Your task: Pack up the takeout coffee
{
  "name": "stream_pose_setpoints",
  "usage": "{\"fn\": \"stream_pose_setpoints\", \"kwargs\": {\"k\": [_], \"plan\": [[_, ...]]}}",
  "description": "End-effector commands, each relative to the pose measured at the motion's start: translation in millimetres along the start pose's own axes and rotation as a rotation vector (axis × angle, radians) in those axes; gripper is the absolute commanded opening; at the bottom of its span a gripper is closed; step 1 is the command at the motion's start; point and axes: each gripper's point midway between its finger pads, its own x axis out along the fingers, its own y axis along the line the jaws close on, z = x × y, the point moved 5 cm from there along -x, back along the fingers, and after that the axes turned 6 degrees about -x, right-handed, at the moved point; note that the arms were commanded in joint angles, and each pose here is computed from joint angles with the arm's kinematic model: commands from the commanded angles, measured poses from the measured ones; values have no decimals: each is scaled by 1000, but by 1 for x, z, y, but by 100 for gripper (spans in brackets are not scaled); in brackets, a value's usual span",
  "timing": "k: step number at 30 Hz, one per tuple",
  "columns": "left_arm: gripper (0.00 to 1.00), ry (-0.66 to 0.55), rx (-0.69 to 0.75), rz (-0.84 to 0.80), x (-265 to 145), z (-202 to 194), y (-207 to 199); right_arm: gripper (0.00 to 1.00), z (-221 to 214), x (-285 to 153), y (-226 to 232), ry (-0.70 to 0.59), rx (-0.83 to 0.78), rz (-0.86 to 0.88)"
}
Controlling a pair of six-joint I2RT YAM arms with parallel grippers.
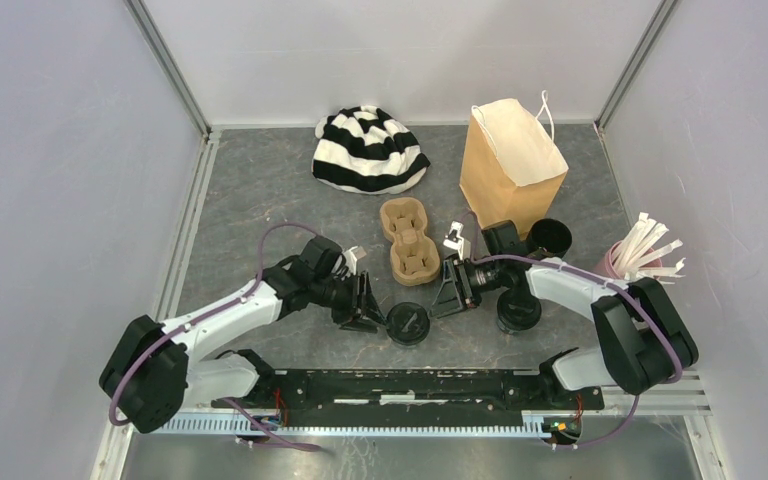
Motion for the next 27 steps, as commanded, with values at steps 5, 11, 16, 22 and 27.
{"fn": "stream_pose_setpoints", "kwargs": {"k": [5, 11, 16, 22, 27], "plan": [[45, 11, -15, -14, 6, -4, -5, 57, 3, 1, 9, -13, -47, 37], [41, -13, -21, -8, 5, -4, -4, 51, 0, 2, 9, -5, -47, 43], [42, -8, -28, -15, 7, -5, -3, 49, -3, 3, 8, -2, -41, 45], [42, 5, -23, -2, 10, -5, -3, 48, -6, 7, 8, 13, -38, 51], [40, 3, -23, 16, 14, -5, -3, 45, -11, 9, 4, 24, -24, 41]]}}
